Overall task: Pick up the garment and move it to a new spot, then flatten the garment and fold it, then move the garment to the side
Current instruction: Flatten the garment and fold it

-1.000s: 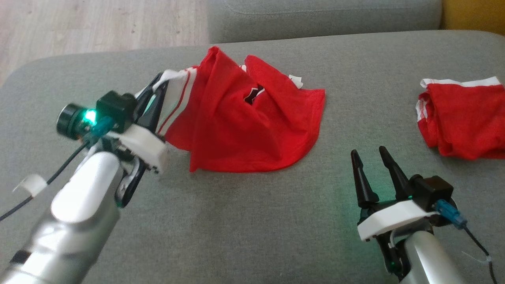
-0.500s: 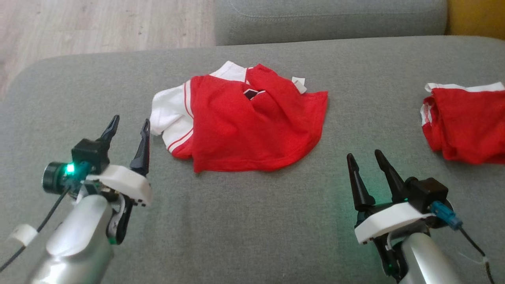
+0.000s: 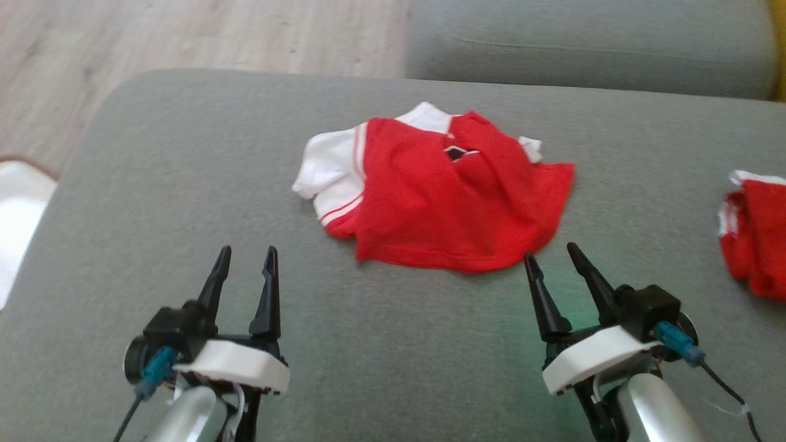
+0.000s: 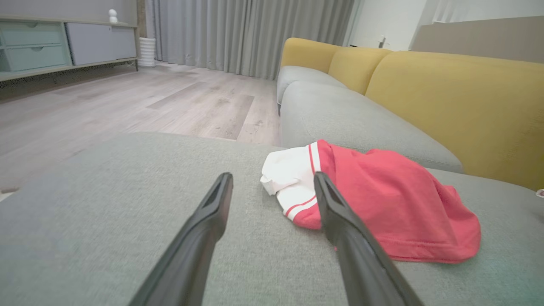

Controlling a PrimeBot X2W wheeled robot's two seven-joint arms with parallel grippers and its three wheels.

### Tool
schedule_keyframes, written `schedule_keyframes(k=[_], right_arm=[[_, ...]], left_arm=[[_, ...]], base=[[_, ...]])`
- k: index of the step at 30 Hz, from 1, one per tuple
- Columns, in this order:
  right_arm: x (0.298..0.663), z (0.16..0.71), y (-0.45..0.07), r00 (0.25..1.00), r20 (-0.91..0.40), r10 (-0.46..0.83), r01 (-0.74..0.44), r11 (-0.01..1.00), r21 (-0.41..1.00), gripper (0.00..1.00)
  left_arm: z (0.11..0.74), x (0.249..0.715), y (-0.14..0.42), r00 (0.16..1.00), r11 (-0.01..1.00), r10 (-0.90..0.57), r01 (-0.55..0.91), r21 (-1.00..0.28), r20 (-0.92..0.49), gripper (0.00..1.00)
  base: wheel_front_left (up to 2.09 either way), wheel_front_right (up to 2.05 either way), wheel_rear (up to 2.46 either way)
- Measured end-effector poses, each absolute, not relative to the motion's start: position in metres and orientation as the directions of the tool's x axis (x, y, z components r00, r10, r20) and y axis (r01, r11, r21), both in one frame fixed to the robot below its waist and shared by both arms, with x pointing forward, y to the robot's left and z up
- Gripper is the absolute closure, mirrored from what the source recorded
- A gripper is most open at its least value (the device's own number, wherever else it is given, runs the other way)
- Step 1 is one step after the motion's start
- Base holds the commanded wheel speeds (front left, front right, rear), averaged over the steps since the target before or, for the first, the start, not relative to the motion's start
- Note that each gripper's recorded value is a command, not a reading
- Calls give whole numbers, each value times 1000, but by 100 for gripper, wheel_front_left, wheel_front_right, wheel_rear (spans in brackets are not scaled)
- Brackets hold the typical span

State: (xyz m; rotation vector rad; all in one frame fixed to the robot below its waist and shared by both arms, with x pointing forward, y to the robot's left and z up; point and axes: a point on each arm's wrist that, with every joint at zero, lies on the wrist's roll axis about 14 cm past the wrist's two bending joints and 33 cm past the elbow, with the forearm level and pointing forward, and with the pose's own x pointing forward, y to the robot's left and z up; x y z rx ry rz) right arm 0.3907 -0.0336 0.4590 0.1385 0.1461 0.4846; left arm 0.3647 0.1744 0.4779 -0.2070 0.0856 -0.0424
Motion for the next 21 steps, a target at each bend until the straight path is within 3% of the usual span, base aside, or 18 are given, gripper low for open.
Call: schedule_keyframes(k=[5, 12, 21], right_arm=[[388, 454, 2, 809, -146, 569, -554, 822, 131, 0], [375, 444, 83, 607, -251, 754, -759, 644, 100, 0], [390, 401, 118, 454, -439, 775, -826, 551, 118, 0]], left_arm=[[476, 351, 189, 996, 973, 11, -30, -228, -84, 0], [472, 343, 199, 994, 963, 58, -82, -258, -97, 0], [461, 341, 205, 987, 951, 97, -130, -279, -128, 0]], base=[[0, 0, 0], [0, 0, 0], [0, 0, 0]])
